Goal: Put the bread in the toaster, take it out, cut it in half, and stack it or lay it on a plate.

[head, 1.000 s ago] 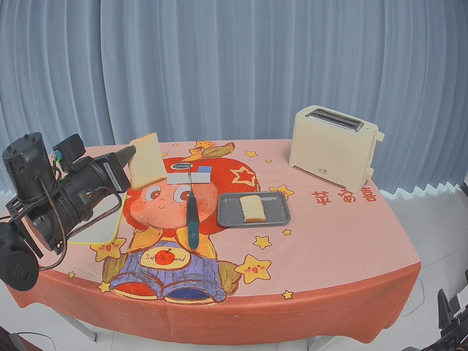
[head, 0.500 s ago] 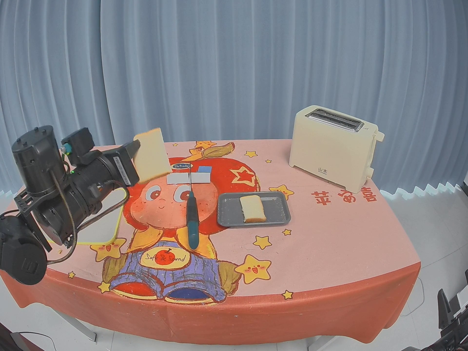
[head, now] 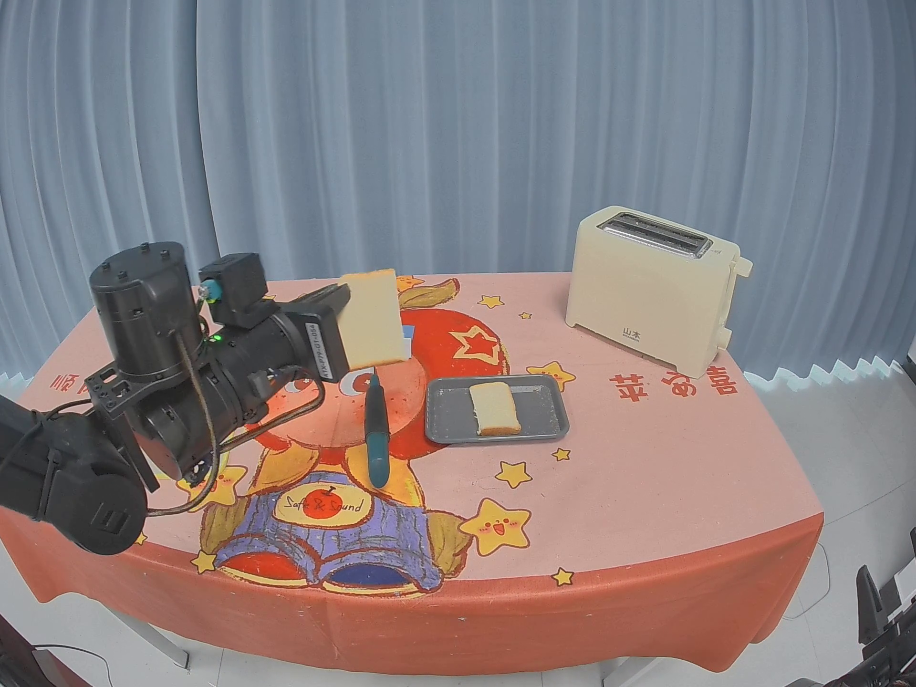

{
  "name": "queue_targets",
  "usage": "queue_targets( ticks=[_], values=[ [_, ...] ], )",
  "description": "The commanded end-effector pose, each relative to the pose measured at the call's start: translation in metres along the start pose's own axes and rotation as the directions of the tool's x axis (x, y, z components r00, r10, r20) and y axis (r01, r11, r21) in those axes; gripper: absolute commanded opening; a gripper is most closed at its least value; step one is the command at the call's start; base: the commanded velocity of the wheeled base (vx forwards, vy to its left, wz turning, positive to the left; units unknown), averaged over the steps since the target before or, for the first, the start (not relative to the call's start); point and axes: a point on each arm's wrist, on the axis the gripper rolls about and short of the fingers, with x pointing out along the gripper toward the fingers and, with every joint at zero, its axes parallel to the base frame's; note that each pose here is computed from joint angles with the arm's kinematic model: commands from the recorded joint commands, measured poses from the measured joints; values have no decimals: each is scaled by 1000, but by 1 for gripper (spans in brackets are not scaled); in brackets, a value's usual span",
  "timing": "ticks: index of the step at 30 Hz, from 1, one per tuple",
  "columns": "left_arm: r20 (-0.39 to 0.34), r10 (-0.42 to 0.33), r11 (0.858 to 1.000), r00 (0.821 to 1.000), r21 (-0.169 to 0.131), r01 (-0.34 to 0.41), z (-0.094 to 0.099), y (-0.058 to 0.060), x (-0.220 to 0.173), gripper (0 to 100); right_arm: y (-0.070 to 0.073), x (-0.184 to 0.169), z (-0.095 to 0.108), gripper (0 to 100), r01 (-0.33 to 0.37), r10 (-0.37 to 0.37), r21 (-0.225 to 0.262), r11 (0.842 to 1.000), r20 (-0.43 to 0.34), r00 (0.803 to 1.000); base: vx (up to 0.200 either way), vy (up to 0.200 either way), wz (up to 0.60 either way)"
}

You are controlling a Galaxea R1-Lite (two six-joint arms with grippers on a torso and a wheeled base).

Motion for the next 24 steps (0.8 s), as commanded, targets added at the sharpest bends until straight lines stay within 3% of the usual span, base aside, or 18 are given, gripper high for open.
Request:
queue_targets(
  ticks=[1,9,13,24],
  values=[
    [-36,-18,1000,999,5,18,-7,-8,13,0,0,0,-5,100,0,0,0,1000,0,1000,0,0,0],
    [-97,-41,999,994,13,43,-20,-20,35,0,0,0,-5,100,0,0,0,1000,0,1000,0,0,0],
    [-124,-89,996,988,15,91,-29,-38,44,0,0,0,-5,100,0,0,0,1000,0,1000,0,0,0],
    [-260,-122,992,958,10,129,-35,-48,89,0,0,0,-5,100,0,0,0,1000,0,1000,0,0,0]
  ],
)
